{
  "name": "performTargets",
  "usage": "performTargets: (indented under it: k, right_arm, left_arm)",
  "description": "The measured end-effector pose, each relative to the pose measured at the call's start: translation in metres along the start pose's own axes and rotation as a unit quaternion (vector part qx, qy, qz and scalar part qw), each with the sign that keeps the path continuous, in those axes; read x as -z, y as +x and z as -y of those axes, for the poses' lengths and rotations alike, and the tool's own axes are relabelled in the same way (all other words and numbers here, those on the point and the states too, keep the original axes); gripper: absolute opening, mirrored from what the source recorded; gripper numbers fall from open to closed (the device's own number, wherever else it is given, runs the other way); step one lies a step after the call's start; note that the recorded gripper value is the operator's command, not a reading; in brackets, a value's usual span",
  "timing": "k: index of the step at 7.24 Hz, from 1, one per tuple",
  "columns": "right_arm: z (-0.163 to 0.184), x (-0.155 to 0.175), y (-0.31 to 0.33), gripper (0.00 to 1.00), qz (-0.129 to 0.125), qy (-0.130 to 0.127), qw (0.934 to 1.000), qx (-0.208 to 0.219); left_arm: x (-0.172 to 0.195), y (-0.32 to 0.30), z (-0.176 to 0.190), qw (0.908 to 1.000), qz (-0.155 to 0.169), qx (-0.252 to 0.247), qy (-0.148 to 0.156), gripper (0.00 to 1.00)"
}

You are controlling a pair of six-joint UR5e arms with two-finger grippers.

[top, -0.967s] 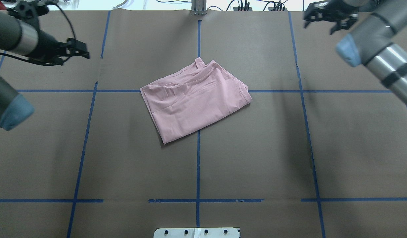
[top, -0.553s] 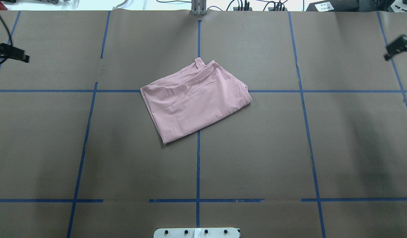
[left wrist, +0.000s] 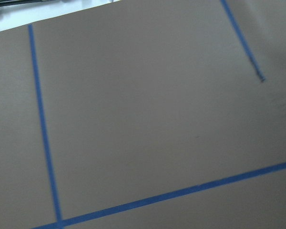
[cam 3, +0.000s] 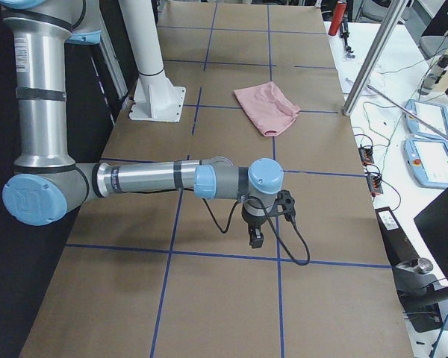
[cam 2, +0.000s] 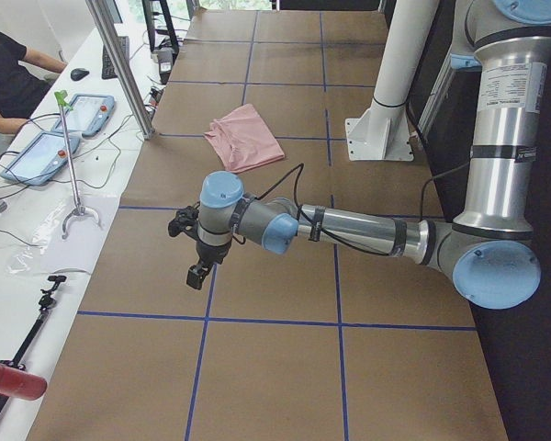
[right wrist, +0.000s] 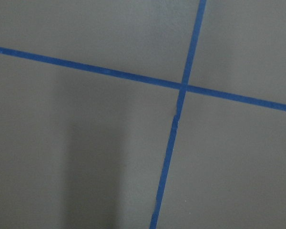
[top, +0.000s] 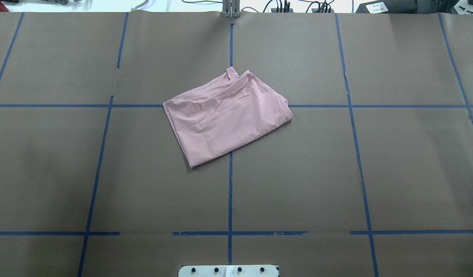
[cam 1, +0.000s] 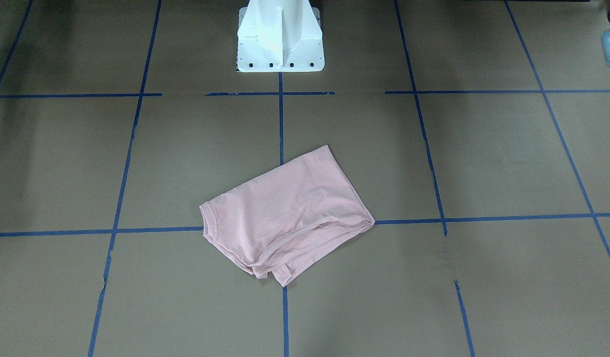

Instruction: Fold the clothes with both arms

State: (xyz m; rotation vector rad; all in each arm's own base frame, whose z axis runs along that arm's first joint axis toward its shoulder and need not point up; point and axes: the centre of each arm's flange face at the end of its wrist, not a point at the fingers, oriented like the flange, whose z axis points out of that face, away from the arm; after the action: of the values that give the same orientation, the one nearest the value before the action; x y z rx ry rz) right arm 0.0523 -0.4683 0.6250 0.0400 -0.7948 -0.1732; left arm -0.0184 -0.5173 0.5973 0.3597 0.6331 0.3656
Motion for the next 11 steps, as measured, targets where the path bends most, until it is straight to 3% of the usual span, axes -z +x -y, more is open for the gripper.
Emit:
performTargets:
  k: [2,3,6,11]
  right_arm:
    - [-0.012,0.002,0.011,1.0,0.006,0.005,0.9999,-0.008]
    - [-0.014,-0.002,0.017,1.0,0.007,0.003,0.9999,-0.014]
    - [-0.033,-0.018,0.034,1.0,0.013,-0.014,0.9991,-0.038]
    - [-0.031,0.005,0.017,1.0,0.007,0.01,0.9963,-0.086]
  left_arm:
    - [-0.012,-0.005,-0.03,0.9977,-0.068,0.007,-0.006,1.0]
    - [-0.014,-0.005,-0.032,0.9967,-0.081,0.008,-0.004,1.0]
    - [-0.016,-0.008,-0.033,0.9976,-0.063,0.018,-0.019,1.0]
    - [-0.024,-0.016,-0.05,0.9969,-0.047,0.044,-0.045,1.0]
